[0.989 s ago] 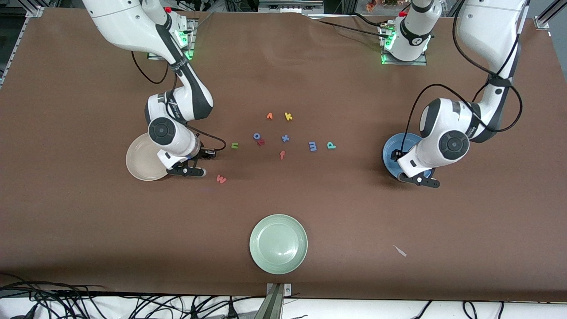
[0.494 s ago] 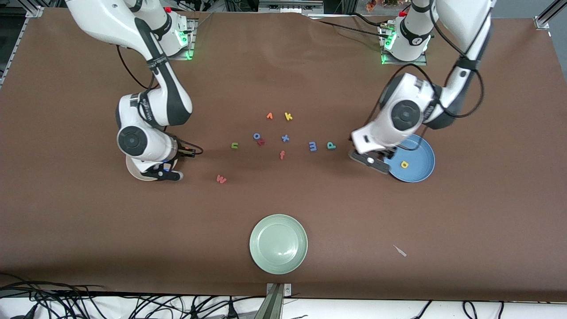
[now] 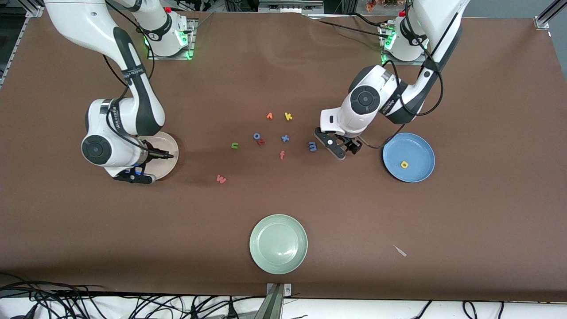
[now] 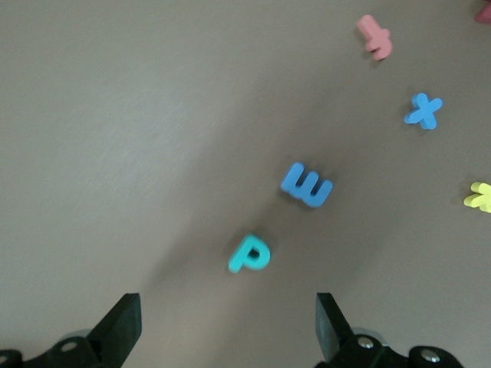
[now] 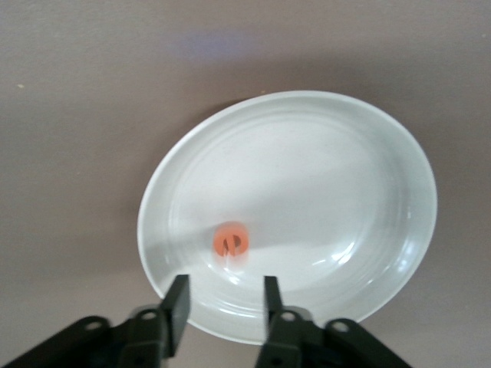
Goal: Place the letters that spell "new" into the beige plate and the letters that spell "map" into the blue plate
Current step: 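Grasp the teal P with the left gripper while the right gripper drops orange e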
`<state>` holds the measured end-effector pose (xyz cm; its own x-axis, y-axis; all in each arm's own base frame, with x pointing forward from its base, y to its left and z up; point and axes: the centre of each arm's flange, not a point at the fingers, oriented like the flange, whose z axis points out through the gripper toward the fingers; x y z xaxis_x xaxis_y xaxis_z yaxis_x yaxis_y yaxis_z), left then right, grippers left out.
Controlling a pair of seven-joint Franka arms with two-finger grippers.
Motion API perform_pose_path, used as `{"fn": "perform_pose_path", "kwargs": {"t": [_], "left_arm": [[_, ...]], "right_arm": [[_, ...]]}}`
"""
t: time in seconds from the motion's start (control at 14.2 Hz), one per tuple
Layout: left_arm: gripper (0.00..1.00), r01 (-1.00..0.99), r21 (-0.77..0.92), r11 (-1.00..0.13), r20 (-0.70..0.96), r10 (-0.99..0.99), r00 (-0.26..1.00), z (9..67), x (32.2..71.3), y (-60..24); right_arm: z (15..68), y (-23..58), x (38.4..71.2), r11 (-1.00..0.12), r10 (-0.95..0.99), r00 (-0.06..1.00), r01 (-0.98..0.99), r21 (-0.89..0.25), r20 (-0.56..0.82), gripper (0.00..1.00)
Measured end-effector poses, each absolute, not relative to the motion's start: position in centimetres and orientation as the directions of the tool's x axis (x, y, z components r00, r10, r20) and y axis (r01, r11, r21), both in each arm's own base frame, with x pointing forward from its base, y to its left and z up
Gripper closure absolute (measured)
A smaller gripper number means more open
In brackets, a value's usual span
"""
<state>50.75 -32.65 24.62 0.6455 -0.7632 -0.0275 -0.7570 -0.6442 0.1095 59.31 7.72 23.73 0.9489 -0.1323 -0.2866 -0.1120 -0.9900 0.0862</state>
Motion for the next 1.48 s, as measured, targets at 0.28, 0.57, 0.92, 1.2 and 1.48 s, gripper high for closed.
{"fn": "perform_pose_path", "kwargs": {"t": [0.28, 0.57, 0.92, 1.2, 1.48], "left_arm": [[0.00, -0.884, 0.087, -0.460, 0.039, -0.885, 0.465, 19.6, 50.5, -33.8], [0.00, -0.933, 0.060, -0.354, 0.018, -0.935, 0.355, 17.3, 49.8, -33.9], [0.11, -0.954, 0.044, -0.296, -0.004, -0.955, 0.296, 16.7, 49.0, -34.0], [0.40, -0.962, 0.044, -0.268, -0.032, -0.963, 0.267, 17.1, 48.4, -34.5], [0.73, -0.966, 0.047, -0.253, -0.065, -0.966, 0.250, 18.0, 47.8, -35.0]], "right_arm": [[23.7, 8.5, 59.2, -0.991, -0.121, 0.950, -0.101, 0.084, -0.288, 0.09], [24.0, 11.4, 59.1, -0.993, -0.114, 0.953, -0.098, 0.070, -0.282, 0.00], [25.2, 16.9, 59.0, -0.988, -0.153, 0.954, -0.143, 0.058, -0.257, 0.00], [25.6, 21.6, 58.0, -0.979, -0.206, 0.946, -0.199, 0.051, -0.251, 0.00], [25.8, 24.9, 57.4, -0.966, -0.256, 0.943, -0.256, 0.029, -0.213, 0.00]]}}
